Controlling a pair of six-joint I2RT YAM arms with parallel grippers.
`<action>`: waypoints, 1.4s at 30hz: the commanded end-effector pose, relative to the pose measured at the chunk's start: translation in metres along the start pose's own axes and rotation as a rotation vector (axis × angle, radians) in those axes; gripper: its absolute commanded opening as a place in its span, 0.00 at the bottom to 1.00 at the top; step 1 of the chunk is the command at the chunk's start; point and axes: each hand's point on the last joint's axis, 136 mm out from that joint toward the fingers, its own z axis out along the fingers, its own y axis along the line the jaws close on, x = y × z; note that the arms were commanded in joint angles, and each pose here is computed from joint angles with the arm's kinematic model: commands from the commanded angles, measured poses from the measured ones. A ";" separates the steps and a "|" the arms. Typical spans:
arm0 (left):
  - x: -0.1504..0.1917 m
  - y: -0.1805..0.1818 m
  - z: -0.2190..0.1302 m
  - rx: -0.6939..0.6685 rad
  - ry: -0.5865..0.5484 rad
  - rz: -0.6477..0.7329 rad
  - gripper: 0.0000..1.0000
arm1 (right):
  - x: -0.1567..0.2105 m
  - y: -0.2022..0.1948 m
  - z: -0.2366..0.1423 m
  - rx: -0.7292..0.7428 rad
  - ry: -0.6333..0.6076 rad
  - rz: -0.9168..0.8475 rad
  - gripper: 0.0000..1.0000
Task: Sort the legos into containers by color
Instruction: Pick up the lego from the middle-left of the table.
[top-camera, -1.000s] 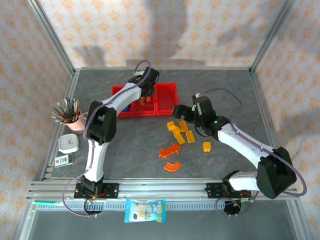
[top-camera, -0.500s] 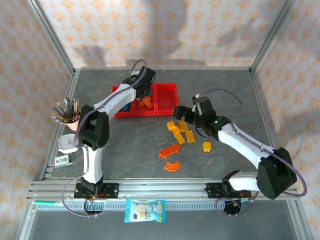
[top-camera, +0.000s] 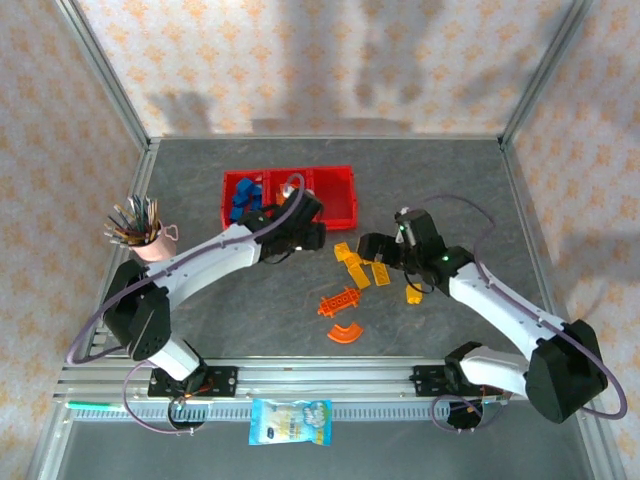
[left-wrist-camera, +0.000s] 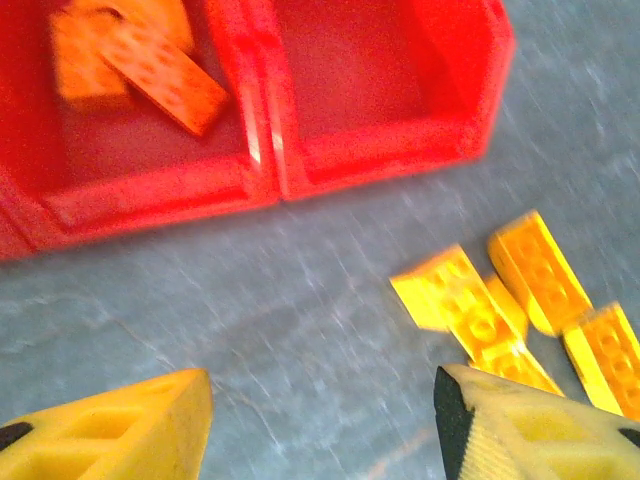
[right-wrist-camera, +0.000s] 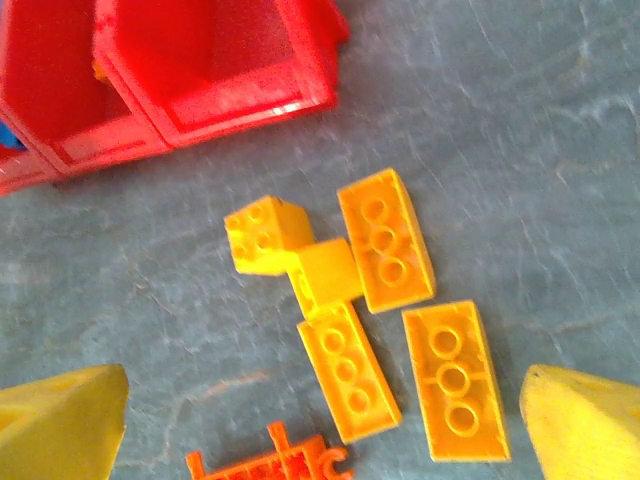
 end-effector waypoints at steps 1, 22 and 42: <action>0.016 -0.025 -0.009 0.095 -0.001 0.081 0.62 | 0.024 -0.013 -0.003 0.008 0.069 0.037 1.00; 0.122 -0.102 0.031 0.176 0.201 0.546 0.62 | 0.053 -0.050 -0.004 0.003 0.091 0.178 1.00; 0.147 -0.086 0.057 0.117 0.271 0.603 0.59 | 0.053 -0.049 -0.001 -0.004 0.092 0.173 1.00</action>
